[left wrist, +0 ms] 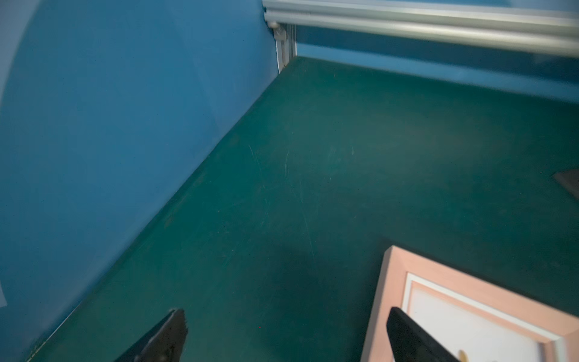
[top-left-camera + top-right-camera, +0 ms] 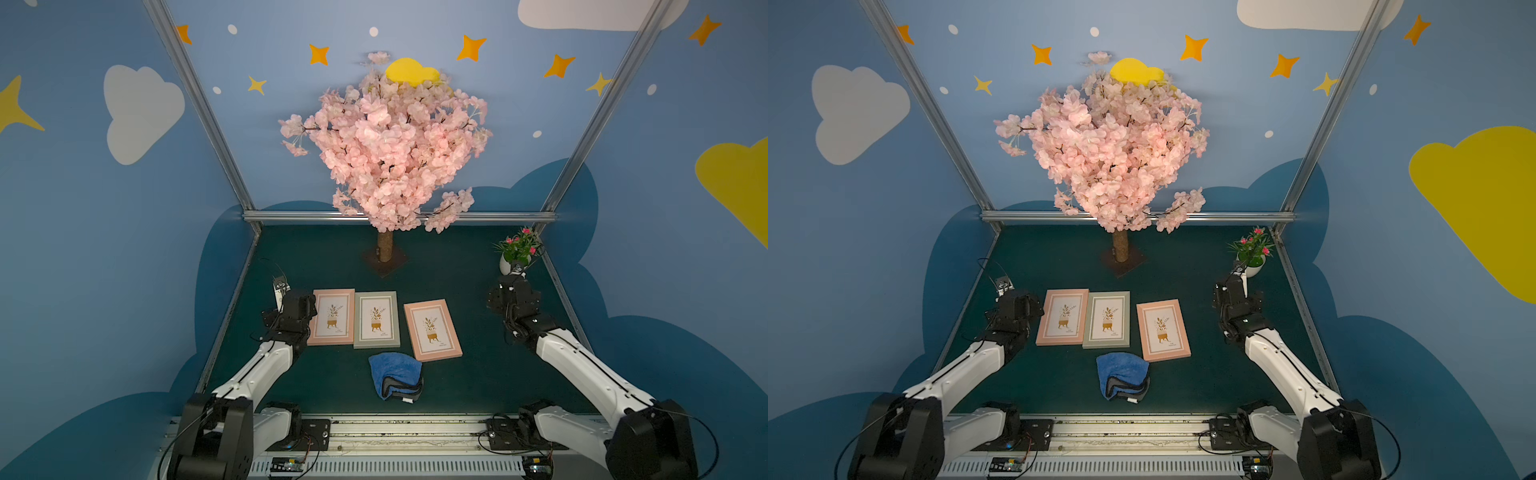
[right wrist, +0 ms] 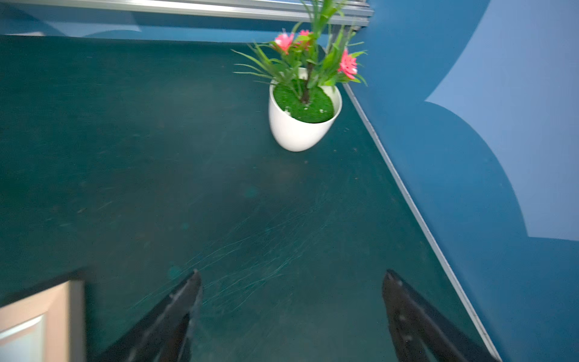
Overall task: Wipe the picture frame with a cloth
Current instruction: Reset both arms
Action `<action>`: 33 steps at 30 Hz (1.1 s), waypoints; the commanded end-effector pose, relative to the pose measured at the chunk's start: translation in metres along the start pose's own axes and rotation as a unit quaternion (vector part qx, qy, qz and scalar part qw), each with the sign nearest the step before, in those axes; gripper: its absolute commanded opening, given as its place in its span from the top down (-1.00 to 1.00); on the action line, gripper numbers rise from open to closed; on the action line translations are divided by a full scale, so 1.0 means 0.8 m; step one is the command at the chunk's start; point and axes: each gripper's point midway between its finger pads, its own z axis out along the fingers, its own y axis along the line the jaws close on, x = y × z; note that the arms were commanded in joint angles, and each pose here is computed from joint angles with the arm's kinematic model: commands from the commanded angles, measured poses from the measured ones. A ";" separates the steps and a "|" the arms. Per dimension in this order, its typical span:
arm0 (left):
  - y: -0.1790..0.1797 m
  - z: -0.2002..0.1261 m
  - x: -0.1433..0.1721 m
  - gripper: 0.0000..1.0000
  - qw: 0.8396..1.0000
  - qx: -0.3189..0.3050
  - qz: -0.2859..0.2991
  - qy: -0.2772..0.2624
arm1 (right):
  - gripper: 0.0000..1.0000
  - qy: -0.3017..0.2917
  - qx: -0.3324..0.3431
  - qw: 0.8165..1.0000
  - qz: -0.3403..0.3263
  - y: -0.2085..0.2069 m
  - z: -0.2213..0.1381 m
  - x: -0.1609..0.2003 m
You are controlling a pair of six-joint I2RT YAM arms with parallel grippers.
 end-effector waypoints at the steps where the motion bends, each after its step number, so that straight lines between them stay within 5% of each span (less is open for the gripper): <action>1: -0.017 0.014 -0.020 -1.00 0.996 0.031 0.049 -0.072 | -0.81 -0.019 0.053 0.998 0.001 -0.021 0.032 0.007; 7: -0.035 0.007 -0.035 -1.00 0.984 0.126 0.006 -0.126 | -0.81 -0.043 0.030 0.998 0.016 -0.010 0.078 0.039; 17: -0.067 0.013 -0.014 -1.00 0.952 0.239 -0.019 -0.189 | -0.83 -0.104 -0.072 0.991 0.042 -0.005 0.075 0.030; 20: -0.058 0.027 -0.011 -1.00 0.969 0.211 -0.028 -0.127 | -0.83 -0.122 -0.103 0.986 0.044 0.007 0.074 0.019; 25: -0.080 0.043 -0.014 -1.00 0.966 0.239 -0.004 -0.096 | -0.83 -0.142 -0.127 0.978 0.079 0.011 0.088 0.030; 28: -0.081 0.042 -0.014 -1.00 0.965 0.240 -0.003 -0.104 | -0.83 -0.156 -0.138 0.976 0.061 0.024 0.093 0.037; 33: -0.080 0.042 -0.016 -1.00 0.965 0.238 -0.003 -0.109 | -0.83 -0.098 -0.126 0.985 0.059 0.025 0.101 0.039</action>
